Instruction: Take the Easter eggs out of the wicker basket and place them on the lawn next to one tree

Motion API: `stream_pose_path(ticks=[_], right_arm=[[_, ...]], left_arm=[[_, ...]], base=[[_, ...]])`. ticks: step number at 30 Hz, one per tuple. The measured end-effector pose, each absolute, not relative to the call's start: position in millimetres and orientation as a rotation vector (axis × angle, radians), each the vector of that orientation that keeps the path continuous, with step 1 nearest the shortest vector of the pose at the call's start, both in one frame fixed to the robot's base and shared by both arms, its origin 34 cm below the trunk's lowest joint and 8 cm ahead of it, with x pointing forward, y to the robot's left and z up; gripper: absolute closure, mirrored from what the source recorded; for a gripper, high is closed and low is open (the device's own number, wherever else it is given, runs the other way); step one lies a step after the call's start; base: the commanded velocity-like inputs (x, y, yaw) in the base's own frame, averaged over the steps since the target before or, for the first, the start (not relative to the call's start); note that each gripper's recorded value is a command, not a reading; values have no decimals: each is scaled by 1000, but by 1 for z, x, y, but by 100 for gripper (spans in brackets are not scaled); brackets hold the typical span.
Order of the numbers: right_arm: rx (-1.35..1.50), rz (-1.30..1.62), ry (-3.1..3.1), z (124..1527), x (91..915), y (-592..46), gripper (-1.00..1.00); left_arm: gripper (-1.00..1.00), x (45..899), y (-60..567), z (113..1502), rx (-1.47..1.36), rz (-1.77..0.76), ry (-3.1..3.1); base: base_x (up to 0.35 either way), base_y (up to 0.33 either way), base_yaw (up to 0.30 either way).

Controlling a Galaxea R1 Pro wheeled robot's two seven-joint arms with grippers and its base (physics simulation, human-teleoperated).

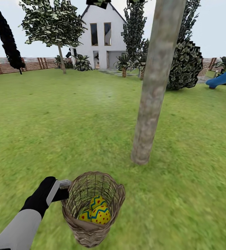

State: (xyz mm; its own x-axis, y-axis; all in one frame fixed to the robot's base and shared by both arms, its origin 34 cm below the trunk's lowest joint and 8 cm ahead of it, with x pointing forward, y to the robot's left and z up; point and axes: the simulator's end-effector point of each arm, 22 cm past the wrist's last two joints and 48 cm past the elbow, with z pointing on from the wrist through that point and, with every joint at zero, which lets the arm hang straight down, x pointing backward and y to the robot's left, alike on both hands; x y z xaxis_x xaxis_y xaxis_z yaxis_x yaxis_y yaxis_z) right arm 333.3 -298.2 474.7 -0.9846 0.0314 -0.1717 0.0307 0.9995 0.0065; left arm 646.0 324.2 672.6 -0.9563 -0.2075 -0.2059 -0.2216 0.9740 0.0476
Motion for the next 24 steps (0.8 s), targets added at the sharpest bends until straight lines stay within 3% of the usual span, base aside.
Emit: stream_pose_path(ticks=[24], right_arm=[[46, 5, 2975, 474, 329, -299, -100]], left_arm=[[100, 646, 324, 672, -317, 107, 2922]], base=[[329, 0, 0]])
